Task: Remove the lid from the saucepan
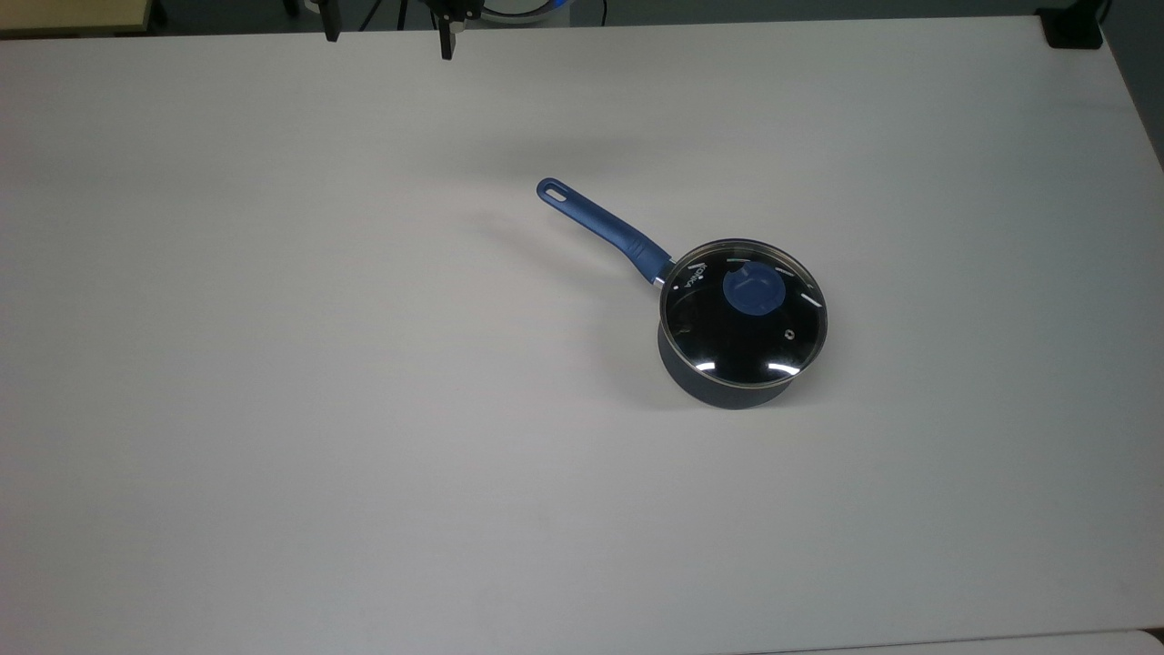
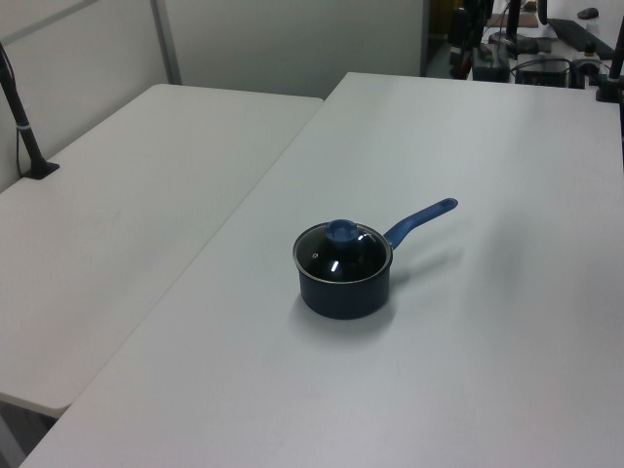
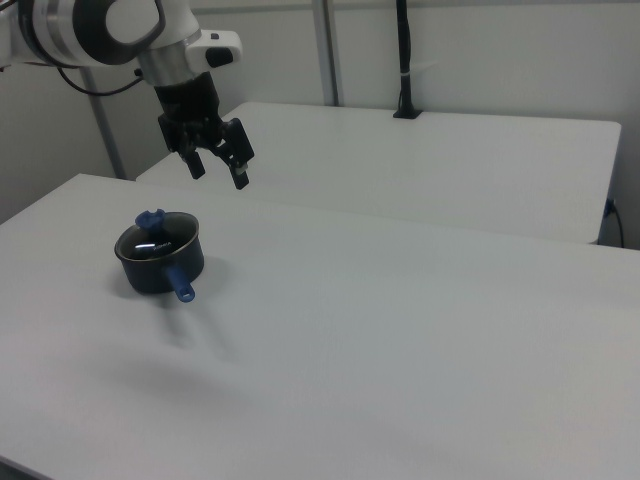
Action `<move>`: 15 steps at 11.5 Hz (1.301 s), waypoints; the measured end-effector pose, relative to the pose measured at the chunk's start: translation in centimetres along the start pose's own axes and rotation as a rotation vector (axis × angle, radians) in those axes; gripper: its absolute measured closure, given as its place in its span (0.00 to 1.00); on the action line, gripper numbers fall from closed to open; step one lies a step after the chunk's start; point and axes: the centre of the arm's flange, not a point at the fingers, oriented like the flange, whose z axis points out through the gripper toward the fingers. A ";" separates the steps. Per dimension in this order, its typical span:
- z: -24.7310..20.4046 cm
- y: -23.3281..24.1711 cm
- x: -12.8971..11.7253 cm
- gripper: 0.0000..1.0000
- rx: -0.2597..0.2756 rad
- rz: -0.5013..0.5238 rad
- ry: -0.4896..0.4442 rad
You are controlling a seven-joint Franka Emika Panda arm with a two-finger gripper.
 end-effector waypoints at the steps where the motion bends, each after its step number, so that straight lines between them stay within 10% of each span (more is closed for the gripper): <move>1: 0.0 0.0 0.0 0.00 0.000 -0.021 0.000; 15: 1.5 -0.5 0.5 0.00 0.001 -0.087 -0.027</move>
